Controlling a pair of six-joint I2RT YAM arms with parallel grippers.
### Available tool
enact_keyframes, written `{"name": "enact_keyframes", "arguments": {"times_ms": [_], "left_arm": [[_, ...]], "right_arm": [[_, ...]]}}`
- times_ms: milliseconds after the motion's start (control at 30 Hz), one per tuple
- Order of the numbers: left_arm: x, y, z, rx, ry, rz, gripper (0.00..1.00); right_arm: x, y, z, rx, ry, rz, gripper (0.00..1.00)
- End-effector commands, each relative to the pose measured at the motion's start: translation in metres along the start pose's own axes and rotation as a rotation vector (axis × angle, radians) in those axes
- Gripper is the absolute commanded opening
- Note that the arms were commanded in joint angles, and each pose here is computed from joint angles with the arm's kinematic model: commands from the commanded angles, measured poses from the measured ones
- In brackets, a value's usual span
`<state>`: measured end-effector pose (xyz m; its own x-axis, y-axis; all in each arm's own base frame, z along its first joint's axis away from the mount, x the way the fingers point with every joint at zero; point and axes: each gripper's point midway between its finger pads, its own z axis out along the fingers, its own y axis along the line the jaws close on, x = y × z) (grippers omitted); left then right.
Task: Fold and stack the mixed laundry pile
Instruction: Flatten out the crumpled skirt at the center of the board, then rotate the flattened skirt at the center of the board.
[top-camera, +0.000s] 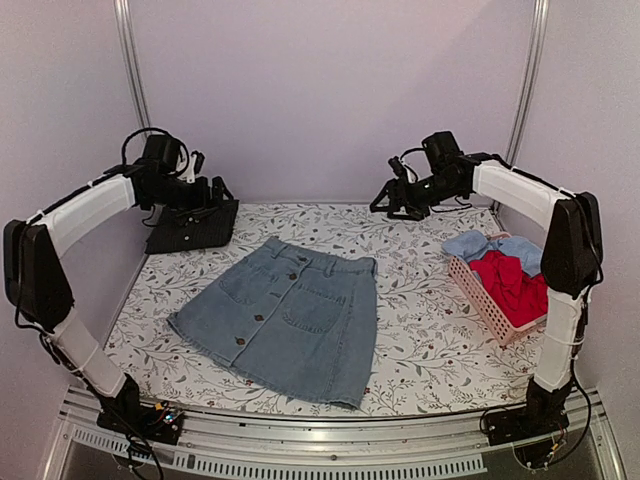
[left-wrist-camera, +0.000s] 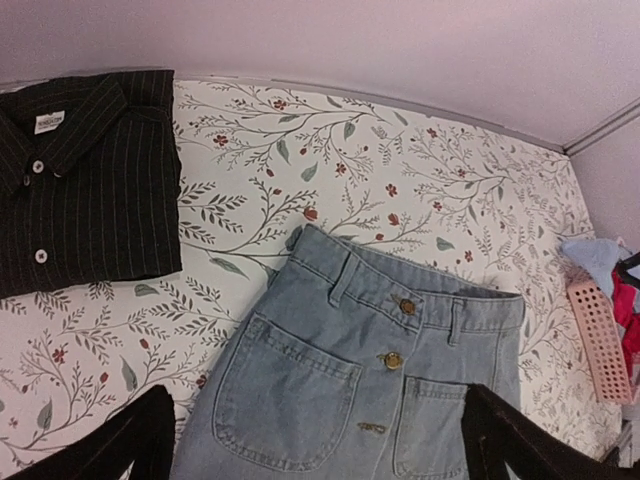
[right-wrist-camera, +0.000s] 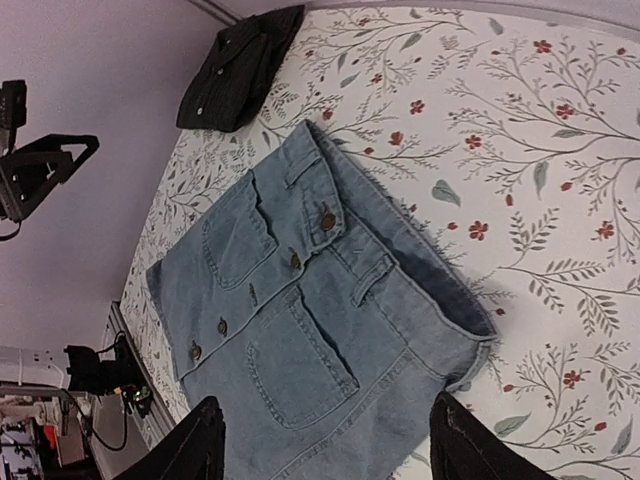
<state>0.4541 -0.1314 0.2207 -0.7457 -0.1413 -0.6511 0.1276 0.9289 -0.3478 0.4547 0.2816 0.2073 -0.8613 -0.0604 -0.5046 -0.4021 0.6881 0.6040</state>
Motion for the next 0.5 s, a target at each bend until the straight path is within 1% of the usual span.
{"name": "enact_keyframes", "arguments": {"times_ms": [0,33,133,167,233,333,467], "left_arm": [[0.031,-0.023,-0.02,0.15,0.027,-0.025,0.99],[0.05,-0.025,-0.017,0.152,0.069,-0.036,1.0],[0.103,-0.027,-0.009,0.169,0.157,-0.073,1.0],[0.12,-0.029,-0.006,0.185,0.199,-0.097,1.0],[0.154,-0.035,0.001,0.205,0.291,-0.118,1.0],[0.185,-0.036,0.013,0.159,0.368,-0.126,1.0],[0.219,-0.026,0.033,0.101,0.468,-0.177,1.0]], "right_arm": [[0.031,0.08,0.017,-0.173,0.063,-0.244,0.67],[0.043,0.083,0.034,-0.185,0.104,-0.254,0.66],[0.063,0.096,0.064,-0.218,0.182,-0.289,0.61],[0.072,0.088,0.081,-0.215,0.221,-0.276,0.61],[0.08,0.076,0.099,-0.21,0.257,-0.259,0.59],[0.092,0.044,0.124,-0.167,0.308,-0.219,0.58],[0.111,-0.007,0.141,-0.099,0.37,-0.146,0.55]]}}
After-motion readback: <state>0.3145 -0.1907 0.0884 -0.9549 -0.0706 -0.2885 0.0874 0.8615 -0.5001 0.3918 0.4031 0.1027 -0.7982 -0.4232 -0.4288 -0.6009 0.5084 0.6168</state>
